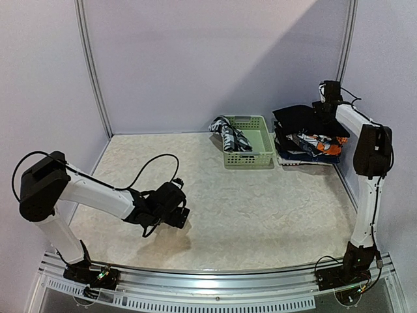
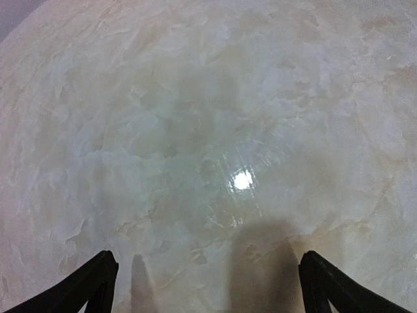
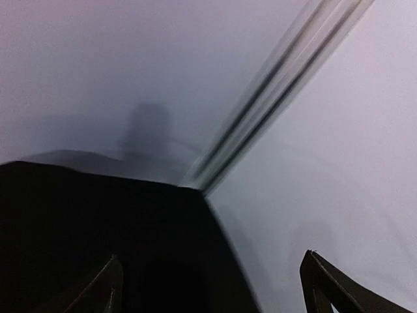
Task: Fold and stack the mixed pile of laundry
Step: Adjust the square-folded T-shirt at the corner of the board.
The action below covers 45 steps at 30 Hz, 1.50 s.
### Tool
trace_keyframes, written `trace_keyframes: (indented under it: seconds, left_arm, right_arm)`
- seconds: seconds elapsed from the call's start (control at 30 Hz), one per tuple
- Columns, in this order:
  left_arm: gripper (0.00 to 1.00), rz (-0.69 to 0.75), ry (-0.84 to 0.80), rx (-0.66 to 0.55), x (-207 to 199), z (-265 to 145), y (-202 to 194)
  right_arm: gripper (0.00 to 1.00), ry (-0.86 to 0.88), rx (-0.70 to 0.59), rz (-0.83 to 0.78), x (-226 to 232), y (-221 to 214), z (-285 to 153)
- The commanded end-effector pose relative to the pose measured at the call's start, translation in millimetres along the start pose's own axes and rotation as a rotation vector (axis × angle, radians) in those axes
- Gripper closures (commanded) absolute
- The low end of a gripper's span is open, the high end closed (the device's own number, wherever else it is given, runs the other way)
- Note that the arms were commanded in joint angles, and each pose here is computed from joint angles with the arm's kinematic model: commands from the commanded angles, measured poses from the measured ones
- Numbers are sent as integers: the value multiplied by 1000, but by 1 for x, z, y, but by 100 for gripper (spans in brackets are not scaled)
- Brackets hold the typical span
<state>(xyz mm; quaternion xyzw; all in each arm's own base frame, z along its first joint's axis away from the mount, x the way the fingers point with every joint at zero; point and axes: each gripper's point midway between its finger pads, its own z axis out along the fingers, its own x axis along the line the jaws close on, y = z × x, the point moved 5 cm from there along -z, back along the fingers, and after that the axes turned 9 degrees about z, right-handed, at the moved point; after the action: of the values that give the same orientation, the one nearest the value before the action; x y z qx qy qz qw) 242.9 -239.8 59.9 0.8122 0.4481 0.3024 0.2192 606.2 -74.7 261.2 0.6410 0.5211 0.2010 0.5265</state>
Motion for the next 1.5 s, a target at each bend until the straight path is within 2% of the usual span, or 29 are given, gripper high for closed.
trace_keyframes:
  seconds: [0.0,0.13,0.23,0.33,0.47,0.7,1.07,1.3,1.47]
  left_arm:
    - [0,-3,-35,-35,-7,-8,3]
    - [0,0,-49,-48,-9,-12,6]
    - [1,-17,-62,-82,-10,-17,11]
    - [0,-23,-71,-92,-9,-20,11]
    - [0,-22,-78,-101,-9,-24,8]
    - [1,-43,-76,-108,-6,-30,1]
    - [1,-52,-72,-112,-4,-37,1]
    - [1,-43,-55,-111,-2,-39,5]
    - [0,-25,-45,-123,-1,-43,19]
  right_arm:
    - [6,207,-97,231,2,50,-57]
    - [11,304,-63,319,8,57,-69]
    - [20,372,9,399,17,40,-73]
    - [39,476,45,504,27,23,-85]
    - [58,561,76,583,38,3,-96]
    - [60,573,163,605,54,-39,-82]
    - [60,471,276,607,64,-107,-58]
    - [60,453,301,606,65,-119,-58]
    - [59,486,259,597,59,-94,-71]
